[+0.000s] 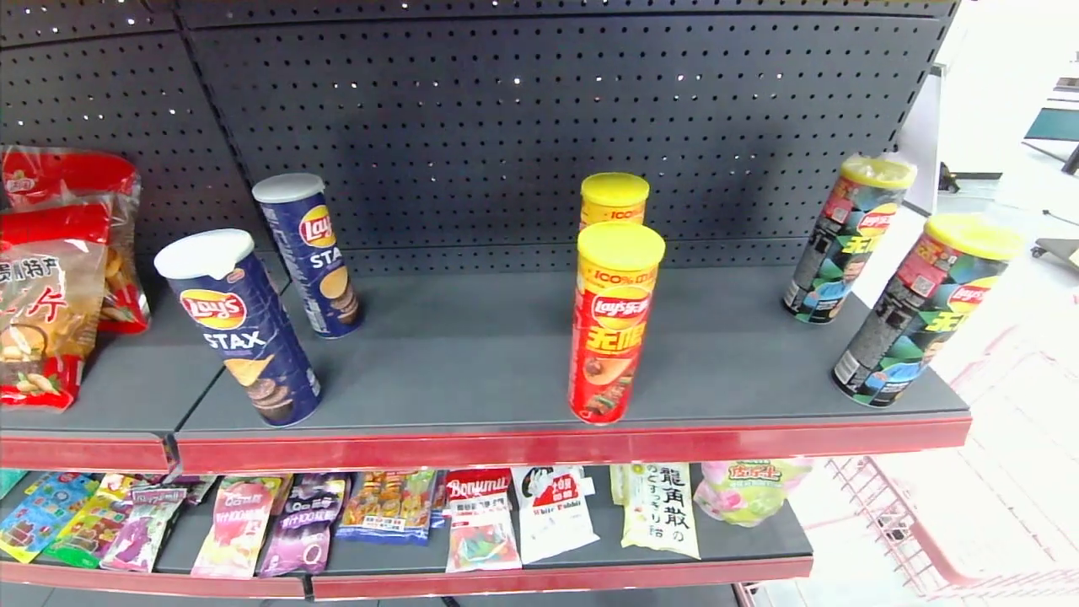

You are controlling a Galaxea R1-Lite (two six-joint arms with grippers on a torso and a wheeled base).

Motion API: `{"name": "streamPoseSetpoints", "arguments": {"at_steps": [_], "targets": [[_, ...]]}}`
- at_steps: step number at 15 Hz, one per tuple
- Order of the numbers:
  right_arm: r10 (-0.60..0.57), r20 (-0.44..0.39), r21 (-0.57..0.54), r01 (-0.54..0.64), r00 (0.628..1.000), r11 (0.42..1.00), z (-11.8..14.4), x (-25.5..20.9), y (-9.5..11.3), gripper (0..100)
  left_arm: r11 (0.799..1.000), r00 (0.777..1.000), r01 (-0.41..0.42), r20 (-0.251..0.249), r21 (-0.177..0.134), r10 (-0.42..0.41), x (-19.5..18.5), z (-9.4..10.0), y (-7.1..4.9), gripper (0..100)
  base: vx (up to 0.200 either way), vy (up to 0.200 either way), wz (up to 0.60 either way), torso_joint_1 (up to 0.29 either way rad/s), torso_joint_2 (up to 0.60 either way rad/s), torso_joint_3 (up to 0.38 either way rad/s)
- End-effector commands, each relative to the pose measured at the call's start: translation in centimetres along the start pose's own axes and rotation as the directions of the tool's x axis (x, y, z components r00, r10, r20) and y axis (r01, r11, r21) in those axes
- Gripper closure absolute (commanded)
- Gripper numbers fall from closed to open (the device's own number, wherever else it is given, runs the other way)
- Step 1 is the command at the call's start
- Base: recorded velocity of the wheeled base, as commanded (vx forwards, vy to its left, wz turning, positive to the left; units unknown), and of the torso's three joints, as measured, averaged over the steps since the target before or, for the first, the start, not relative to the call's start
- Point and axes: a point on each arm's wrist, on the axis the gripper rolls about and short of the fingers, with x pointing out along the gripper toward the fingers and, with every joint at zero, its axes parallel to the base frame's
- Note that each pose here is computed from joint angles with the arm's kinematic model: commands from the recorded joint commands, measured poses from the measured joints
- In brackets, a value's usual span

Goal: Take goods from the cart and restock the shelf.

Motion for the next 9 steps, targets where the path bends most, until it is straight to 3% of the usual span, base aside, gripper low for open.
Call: {"name": "streamPoseSetpoints", "arguments": {"at_steps": [1, 5, 9], "targets": [[0.002, 0.001, -0.001, -0.002, 1.000, 1.000, 0.00, 0.00, 0.00, 0, 1.000, 1.000, 0.000, -0.001, 0.000, 0.000, 0.01, 0.01, 0.00, 0, 0.000, -0.200, 0.00, -0.002, 0.01, 0.007], [0.002, 0.001, 0.000, -0.002, 1.000, 1.000, 0.00, 0.00, 0.00, 0, 1.000, 1.000, 0.002, -0.001, -0.002, -0.002, 0.01, 0.01, 0.00, 0, 0.000, -0.200, 0.00, 0.002, 0.00, 0.004], [0.003, 0.001, 0.000, -0.003, 1.000, 1.000, 0.00, 0.00, 0.01, 0, 1.000, 1.000, 0.002, -0.001, 0.000, -0.002, 0.01, 0.01, 0.00, 0, 0.000, 0.000, 0.00, 0.000, 0.00, 0.000]]}}
